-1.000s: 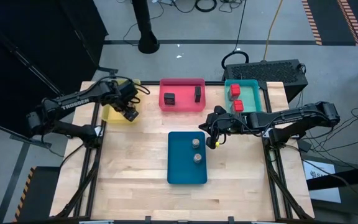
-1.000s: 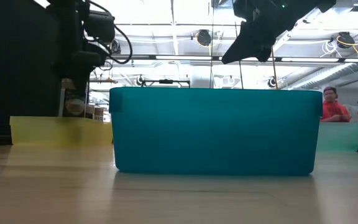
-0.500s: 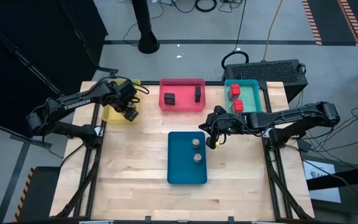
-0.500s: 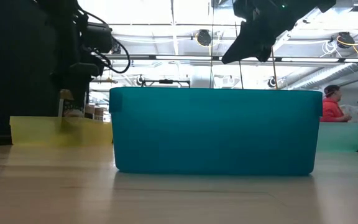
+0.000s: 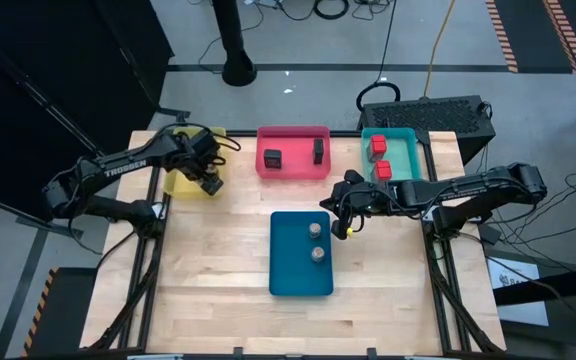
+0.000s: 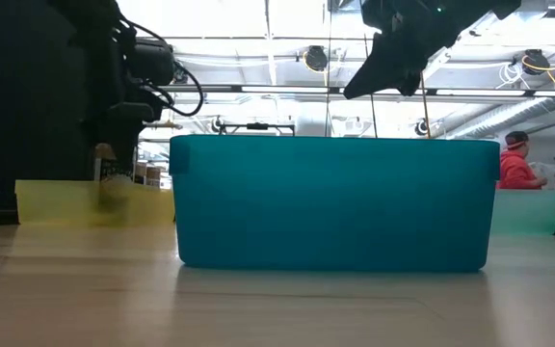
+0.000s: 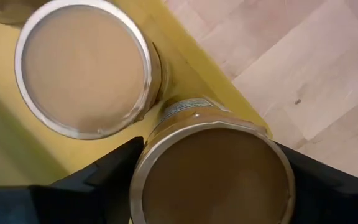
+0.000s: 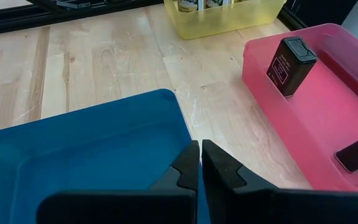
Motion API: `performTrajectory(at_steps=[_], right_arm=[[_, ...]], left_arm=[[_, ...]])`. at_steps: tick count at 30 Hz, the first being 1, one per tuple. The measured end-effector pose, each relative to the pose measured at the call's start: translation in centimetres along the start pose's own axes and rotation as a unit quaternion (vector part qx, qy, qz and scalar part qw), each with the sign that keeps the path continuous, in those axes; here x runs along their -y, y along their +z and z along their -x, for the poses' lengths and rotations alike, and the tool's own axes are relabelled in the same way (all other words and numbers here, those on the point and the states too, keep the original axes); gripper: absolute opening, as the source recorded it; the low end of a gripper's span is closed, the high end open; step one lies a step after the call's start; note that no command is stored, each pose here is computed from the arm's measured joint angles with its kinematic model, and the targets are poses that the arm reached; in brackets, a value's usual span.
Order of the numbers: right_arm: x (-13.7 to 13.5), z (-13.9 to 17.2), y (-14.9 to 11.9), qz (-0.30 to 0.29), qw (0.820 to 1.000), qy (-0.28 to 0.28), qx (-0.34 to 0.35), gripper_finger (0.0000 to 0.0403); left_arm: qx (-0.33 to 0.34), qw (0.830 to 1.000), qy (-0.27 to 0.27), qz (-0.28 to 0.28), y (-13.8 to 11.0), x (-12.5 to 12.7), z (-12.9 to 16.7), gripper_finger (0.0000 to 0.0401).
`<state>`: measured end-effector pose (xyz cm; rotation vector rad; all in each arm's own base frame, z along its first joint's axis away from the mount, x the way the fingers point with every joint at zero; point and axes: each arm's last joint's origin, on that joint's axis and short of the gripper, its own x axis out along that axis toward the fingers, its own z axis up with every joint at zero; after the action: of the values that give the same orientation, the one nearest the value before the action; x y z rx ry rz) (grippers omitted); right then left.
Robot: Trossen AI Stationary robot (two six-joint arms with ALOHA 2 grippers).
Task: Sort spices by type
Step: Put the gold seasoning bottle into the yellow bin, then adjust the gold seasoning bottles in the yellow bin
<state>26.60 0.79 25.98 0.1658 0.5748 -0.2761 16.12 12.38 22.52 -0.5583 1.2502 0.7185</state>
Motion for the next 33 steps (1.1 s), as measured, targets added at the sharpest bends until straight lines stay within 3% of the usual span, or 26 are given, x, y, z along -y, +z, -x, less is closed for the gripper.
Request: performTrajectory(at_steps=[6,11,18,33], right_arm=[[0.0,0.0,0.0,0.0,1.0,0.0,0.0,0.0],[0.0,0.0,0.0,0.0,1.0,0.0,0.0,0.0],[0.0,0.0,0.0,0.0,1.0,0.0,0.0,0.0],[0.0,0.0,0.0,-0.001,1.0,0.0,0.0,0.0]], left_arm=[[0.012,1.0,0.002,-0.008,0.2,0.0,0.0,0.0331],[0.007,1.0,0.003,-0.007,0.1,0.0,0.0,0.0337],[-0.055,0.998,0.018,0.008,-0.5,-0.2,1.8,0.0339],[0.029,0.997,0.066,0.021,1.0,-0.5,5.5,0.034]])
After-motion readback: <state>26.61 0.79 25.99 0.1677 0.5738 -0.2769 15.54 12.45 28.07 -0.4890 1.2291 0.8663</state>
